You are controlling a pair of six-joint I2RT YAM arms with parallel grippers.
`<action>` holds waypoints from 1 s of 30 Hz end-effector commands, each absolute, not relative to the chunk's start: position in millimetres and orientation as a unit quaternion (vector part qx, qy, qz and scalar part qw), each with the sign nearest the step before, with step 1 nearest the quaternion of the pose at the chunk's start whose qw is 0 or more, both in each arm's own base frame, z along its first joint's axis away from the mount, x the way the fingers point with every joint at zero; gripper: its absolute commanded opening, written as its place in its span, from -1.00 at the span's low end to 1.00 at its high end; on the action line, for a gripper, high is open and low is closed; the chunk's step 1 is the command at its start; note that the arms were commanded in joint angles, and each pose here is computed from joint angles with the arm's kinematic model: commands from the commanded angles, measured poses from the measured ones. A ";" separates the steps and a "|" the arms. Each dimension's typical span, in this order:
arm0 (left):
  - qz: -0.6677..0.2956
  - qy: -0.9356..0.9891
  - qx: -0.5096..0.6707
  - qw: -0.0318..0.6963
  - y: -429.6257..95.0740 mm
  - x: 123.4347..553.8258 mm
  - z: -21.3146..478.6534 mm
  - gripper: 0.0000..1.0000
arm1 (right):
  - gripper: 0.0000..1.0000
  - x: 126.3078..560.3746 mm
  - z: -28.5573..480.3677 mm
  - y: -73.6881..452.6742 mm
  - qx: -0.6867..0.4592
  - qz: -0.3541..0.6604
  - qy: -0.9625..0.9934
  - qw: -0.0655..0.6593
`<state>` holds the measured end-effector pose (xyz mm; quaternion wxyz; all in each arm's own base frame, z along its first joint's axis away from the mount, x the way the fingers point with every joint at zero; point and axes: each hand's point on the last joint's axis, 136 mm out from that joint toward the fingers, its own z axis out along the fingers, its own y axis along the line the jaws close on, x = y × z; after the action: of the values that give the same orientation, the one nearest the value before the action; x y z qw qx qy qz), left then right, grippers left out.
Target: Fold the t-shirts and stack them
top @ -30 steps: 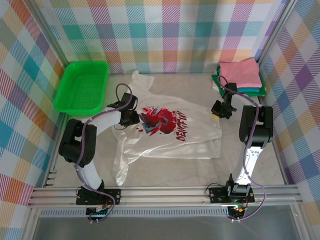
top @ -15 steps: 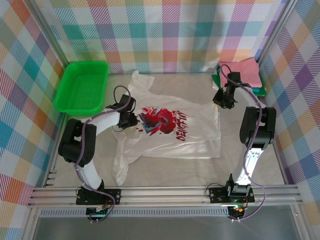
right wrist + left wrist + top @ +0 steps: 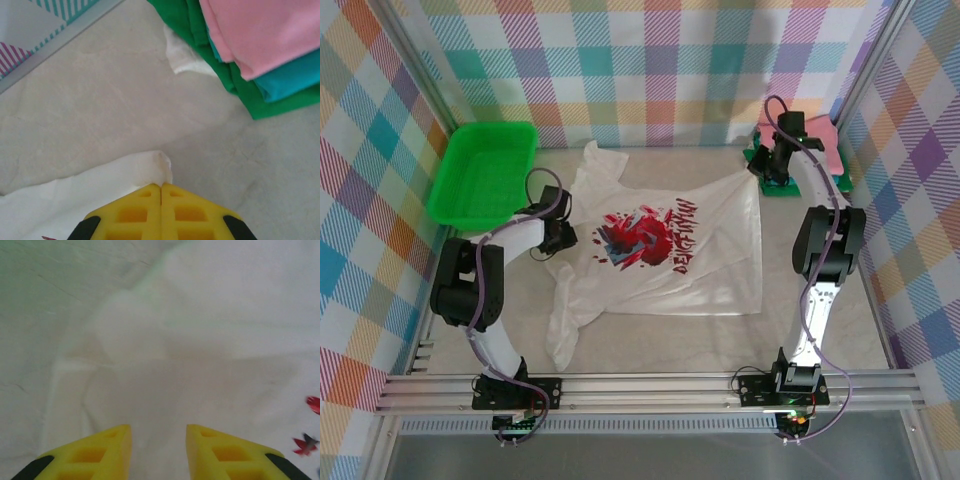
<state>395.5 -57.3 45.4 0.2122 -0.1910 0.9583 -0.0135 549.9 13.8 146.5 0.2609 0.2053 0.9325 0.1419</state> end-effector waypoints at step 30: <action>-0.074 0.964 -0.150 0.208 -92.0 292.5 125.2 0.17 | 0.03 384.9 148.3 97.4 0.131 0.189 0.933 0.276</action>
<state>344.0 -87.8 133.4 0.2560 -0.1530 0.9510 -0.0815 398.7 74.0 157.9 0.2627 0.1518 0.9407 0.1515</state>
